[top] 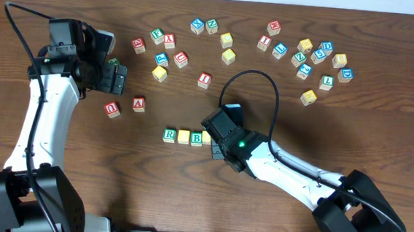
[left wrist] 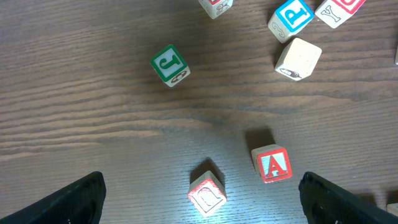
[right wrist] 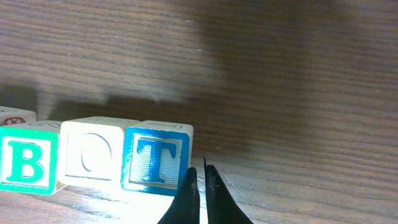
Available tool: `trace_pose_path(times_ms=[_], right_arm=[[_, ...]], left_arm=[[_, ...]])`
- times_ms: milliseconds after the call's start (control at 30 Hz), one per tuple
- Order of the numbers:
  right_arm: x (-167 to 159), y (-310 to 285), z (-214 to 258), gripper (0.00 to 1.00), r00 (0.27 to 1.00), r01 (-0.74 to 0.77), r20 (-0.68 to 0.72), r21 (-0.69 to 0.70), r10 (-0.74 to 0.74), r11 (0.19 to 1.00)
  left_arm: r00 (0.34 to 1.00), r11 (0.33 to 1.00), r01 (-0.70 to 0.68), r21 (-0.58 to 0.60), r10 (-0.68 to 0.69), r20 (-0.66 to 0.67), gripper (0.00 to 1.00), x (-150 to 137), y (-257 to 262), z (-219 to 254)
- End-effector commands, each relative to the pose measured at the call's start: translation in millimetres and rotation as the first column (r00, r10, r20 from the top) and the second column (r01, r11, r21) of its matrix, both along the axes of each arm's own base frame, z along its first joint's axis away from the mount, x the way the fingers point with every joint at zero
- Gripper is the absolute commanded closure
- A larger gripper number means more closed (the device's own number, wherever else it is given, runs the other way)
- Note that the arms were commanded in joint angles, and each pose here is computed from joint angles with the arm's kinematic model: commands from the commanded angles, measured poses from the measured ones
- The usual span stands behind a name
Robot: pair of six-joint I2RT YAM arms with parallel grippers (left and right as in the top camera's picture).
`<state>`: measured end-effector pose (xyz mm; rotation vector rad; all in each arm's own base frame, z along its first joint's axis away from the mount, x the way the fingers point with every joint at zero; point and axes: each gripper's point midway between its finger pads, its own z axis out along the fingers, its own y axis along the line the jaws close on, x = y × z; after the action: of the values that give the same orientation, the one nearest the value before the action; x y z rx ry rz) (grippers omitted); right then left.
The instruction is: Spell out ROBOT
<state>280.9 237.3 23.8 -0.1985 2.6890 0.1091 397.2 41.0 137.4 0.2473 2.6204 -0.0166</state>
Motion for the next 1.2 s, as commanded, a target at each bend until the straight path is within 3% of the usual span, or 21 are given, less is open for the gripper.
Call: trace_pose_path(times_ms=[0, 400, 900, 1167], right_arm=[[3, 10, 13, 0.99, 0.999, -0.033, 0.022, 0.035, 0.032, 0.999], [3, 9, 13, 0.99, 0.999, -0.026, 0.022, 0.033, 0.026, 0.999], [12, -44, 11, 0.99, 0.981, 0.190, 0.062, -0.102, -0.185, 0.976], [40, -82, 16, 0.99, 0.957, 0.279, 0.120, -0.141, -0.263, 0.950]], left_arm=[[1.000, 1.000, 0.012, -0.006, -0.012, 0.009, 0.02, 5, -2, 4], [1.000, 1.000, 0.012, -0.006, -0.012, 0.009, 0.02, 5, -2, 4], [1.000, 1.000, 0.012, -0.006, -0.012, 0.009, 0.02, 5, -2, 4], [1.000, 1.000, 0.012, -0.006, -0.012, 0.009, 0.02, 5, -2, 4]])
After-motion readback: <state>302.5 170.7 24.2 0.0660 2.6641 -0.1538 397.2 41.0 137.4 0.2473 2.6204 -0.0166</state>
